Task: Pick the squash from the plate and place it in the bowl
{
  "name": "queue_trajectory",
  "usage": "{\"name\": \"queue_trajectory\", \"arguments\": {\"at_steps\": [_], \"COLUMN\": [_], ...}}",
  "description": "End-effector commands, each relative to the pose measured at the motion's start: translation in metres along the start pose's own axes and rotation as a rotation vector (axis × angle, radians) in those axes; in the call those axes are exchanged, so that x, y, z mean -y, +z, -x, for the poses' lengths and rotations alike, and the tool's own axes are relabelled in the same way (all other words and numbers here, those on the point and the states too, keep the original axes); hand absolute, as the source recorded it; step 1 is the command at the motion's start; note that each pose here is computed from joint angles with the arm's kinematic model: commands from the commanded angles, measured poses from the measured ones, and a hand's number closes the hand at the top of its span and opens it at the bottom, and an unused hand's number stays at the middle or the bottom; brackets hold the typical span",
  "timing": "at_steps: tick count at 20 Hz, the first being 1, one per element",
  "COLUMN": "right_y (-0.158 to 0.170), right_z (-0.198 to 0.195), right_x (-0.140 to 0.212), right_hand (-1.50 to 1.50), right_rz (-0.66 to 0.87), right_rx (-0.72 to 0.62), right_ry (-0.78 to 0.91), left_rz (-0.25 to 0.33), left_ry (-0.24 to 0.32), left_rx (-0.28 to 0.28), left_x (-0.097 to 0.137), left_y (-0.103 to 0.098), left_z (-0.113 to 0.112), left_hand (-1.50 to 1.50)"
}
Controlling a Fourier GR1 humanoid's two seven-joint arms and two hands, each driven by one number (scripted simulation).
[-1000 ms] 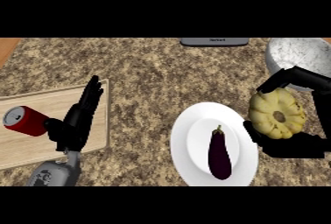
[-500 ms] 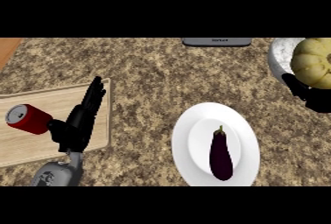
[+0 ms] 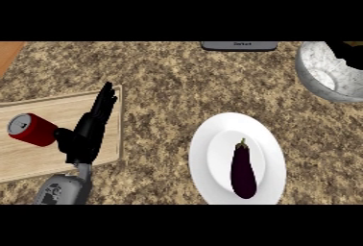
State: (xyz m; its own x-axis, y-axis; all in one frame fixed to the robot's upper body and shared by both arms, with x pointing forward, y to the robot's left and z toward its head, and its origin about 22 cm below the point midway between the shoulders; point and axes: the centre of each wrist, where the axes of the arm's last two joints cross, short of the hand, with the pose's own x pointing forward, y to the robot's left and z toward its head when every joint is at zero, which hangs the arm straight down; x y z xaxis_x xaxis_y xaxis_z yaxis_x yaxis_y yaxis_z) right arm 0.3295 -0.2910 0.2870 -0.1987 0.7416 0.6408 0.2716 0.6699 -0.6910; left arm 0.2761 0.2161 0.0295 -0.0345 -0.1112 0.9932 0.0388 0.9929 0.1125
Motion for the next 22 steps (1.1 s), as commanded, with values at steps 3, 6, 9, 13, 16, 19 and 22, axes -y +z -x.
{"name": "queue_trajectory", "arguments": {"at_steps": [3, 6, 9, 13, 16, 19, 22], "right_y": [-0.026, -0.028, -0.039, -0.043, -0.037, -0.032, -0.026], "right_z": [0.041, 0.09, 0.113, 0.148, 0.176, 0.195, 0.21], "right_x": [0.002, -0.011, -0.013, 0.001, -0.006, -0.015, 0.001], "right_hand": [1.5, 1.5, 1.5, 1.5, 1.5, 1.5, 1.5], "right_rz": [-0.001, 0.026, 0.039, 0.045, 0.052, 0.021, -0.079], "right_rx": [-0.06, -0.061, -0.13, -0.151, -0.159, -0.205, -0.257], "right_ry": [0.285, 0.287, 0.284, 0.317, 0.313, 0.356, 0.278], "left_rz": [0.023, 0.006, 0.031, 0.022, 0.017, 0.038, 0.053], "left_ry": [-0.021, 0.003, 0.007, -0.005, -0.003, -0.003, -0.002], "left_rx": [-0.006, -0.006, 0.008, 0.014, 0.008, 0.013, 0.017], "left_x": [0.003, 0.014, 0.004, 0.0, 0.013, 0.018, 0.013], "left_y": [0.003, 0.004, -0.001, -0.014, 0.011, 0.015, 0.005], "left_z": [0.001, 0.01, 0.002, -0.013, 0.017, -0.01, -0.007], "left_hand": [0.0, 0.0, 0.0, 0.0, 0.0, 0.0, 0.0]}}
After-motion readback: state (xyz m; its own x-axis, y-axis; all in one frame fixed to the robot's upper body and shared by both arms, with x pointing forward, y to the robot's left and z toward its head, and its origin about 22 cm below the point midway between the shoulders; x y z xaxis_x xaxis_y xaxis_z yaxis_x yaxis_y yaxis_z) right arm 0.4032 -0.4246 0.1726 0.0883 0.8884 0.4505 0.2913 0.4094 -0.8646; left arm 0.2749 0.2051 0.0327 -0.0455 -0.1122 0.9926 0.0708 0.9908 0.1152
